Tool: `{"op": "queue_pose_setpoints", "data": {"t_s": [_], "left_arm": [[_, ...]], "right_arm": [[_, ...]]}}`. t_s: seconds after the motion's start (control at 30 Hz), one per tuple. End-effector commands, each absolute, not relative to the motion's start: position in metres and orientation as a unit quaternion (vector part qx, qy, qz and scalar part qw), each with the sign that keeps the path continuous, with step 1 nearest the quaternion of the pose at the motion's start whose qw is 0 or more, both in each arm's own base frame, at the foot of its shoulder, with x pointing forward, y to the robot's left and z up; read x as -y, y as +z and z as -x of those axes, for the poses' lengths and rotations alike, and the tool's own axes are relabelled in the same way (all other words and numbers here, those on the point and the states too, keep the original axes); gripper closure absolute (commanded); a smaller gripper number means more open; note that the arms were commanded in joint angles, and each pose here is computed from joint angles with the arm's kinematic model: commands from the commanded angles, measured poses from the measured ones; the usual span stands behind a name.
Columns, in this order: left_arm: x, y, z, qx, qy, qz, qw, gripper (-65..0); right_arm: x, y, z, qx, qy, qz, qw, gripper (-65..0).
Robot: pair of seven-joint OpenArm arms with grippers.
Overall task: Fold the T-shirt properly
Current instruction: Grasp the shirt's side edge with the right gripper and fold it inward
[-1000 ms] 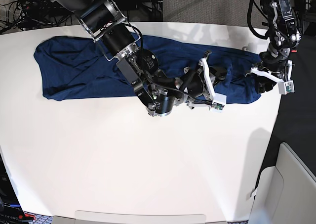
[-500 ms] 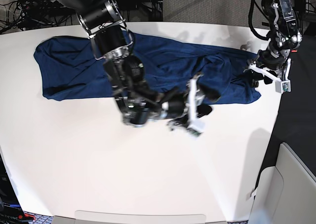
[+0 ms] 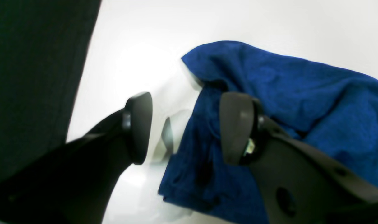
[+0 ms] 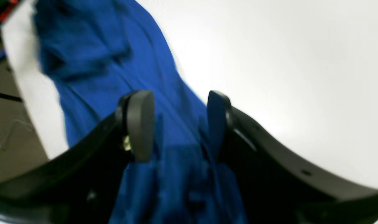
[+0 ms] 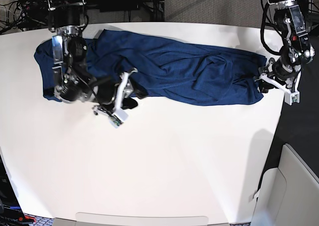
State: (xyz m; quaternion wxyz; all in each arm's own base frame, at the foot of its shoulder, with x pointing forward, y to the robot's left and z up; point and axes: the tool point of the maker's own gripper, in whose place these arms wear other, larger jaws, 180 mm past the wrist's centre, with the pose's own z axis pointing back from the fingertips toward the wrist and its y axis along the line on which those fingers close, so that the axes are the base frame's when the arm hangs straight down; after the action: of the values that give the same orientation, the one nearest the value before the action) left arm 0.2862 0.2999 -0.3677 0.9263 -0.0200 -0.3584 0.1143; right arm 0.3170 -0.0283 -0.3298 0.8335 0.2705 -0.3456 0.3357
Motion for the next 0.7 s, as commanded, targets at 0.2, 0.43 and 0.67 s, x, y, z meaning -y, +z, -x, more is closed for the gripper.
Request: {"op": "queue_pose_setpoints", "data": {"t_s": [0.2,0.43,0.67], "left_arm": [[-0.287,-0.370,-0.291,0.353,0.092,0.030,0.930,-34.0],[-0.283,-0.387,-0.283,0.321,0.094,0.037,0.942,-34.0],[-0.289,-0.415,-0.266,0.275,0.115,0.041,0.954,-34.0]], "right_arm": [[0.061,-0.308,-0.315,0.385,0.332,-0.238,0.828,-28.0],[0.073,-0.308,-0.310,0.386,0.321,-0.236,0.832,-28.0],[0.087,-0.306,-0.308,0.393,0.293,-0.247,0.836,-28.0]]}}
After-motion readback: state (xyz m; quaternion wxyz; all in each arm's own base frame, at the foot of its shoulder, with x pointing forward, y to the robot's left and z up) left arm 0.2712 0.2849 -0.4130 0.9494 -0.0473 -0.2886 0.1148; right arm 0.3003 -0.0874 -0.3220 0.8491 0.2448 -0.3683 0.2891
